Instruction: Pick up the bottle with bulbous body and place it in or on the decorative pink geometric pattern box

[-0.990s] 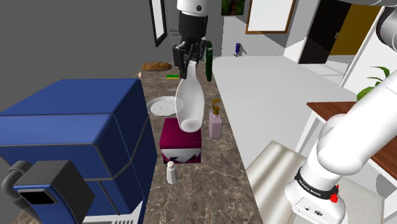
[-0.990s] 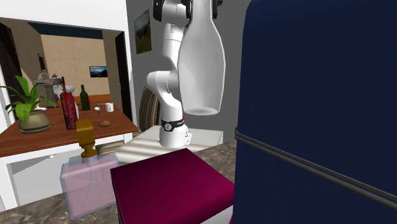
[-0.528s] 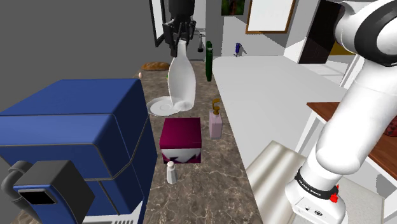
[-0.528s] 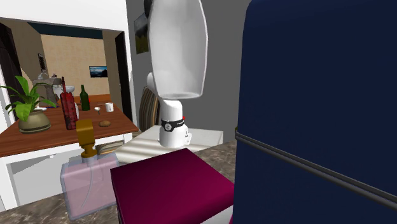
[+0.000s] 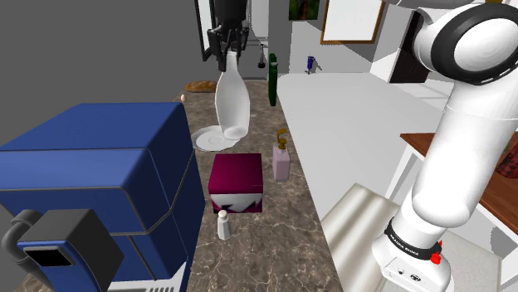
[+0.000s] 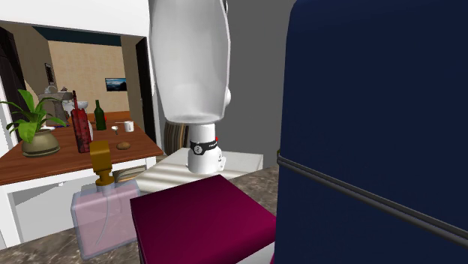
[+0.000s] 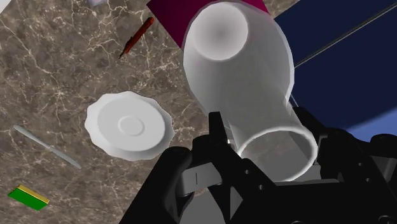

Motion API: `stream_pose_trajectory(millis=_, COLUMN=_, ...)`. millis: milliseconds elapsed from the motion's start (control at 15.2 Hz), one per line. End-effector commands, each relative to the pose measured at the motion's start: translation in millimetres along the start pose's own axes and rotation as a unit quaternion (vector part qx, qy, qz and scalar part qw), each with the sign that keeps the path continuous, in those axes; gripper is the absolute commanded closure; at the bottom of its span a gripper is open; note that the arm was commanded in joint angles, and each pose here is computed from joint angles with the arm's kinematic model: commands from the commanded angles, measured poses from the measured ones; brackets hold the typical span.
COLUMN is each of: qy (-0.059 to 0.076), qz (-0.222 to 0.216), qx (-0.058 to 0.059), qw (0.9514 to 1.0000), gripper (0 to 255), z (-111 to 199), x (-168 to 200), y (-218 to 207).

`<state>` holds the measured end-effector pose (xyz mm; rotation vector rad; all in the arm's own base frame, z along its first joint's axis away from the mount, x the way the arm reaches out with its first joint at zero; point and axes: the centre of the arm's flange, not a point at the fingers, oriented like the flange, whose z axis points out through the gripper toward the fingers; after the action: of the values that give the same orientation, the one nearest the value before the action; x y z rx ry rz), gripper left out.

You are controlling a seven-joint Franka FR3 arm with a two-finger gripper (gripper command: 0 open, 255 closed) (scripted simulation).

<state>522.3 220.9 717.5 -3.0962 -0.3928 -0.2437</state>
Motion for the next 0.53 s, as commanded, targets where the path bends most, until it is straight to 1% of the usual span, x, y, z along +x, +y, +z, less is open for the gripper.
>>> stream_pose_trajectory(millis=0, qy=0.0, qz=0.0, qx=0.0, qw=1.0, gripper=255, z=10.3, x=-1.3, y=0.8)
stream_pose_trajectory(millis=462, qy=0.0, qz=0.0, qx=0.0, qw=1.0, gripper=255, z=46.8, x=-7.0, y=0.5)
